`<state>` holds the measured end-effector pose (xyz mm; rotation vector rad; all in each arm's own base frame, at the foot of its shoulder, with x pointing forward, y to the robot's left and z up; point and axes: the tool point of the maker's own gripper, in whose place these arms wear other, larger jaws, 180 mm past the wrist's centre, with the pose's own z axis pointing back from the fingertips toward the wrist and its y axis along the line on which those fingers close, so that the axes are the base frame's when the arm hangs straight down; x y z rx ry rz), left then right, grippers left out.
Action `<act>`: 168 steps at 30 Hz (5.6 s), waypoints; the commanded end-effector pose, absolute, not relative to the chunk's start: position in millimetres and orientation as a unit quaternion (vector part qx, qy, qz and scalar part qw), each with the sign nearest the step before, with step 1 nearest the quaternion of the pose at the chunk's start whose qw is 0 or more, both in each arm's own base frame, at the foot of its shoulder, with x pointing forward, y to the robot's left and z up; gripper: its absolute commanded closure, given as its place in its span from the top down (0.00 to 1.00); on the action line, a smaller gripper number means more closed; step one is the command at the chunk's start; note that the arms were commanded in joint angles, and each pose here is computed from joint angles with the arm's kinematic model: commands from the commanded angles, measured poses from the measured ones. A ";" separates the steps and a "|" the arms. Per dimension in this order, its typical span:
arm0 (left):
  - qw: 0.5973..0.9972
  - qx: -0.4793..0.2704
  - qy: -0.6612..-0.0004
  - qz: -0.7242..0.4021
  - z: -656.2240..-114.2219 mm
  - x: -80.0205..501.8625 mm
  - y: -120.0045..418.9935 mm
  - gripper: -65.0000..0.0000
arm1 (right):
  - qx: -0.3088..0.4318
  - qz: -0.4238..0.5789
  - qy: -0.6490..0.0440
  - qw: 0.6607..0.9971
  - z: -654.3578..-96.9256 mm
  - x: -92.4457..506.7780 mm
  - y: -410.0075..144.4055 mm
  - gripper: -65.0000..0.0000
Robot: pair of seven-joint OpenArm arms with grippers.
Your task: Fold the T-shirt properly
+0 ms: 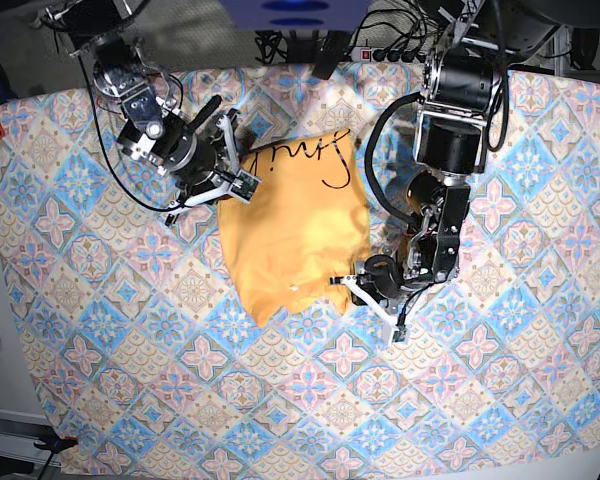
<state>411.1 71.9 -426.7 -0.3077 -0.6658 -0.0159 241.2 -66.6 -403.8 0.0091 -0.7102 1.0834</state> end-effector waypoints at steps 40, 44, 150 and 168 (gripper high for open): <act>0.926 -0.085 -0.367 0.042 -374.4 248.5 160.8 0.21 | 0.134 0.539 -0.315 0.770 -459.9 295.7 79.3 0.07; 0.925 -0.085 -0.367 0.042 -374.1 249.1 160.8 0.21 | 0.118 0.506 -0.323 0.791 -459.1 322.3 52.4 0.07; 0.997 -0.054 0.010 0.048 -545.3 -66.5 152.2 0.21 | 0.079 0.027 0.050 0.995 -570.6 -113.4 -215.0 0.07; 0.997 -0.005 0.076 0.030 -631.0 -86.7 172.4 0.21 | 0.140 -0.127 0.019 0.982 -633.0 -110.6 -164.7 0.07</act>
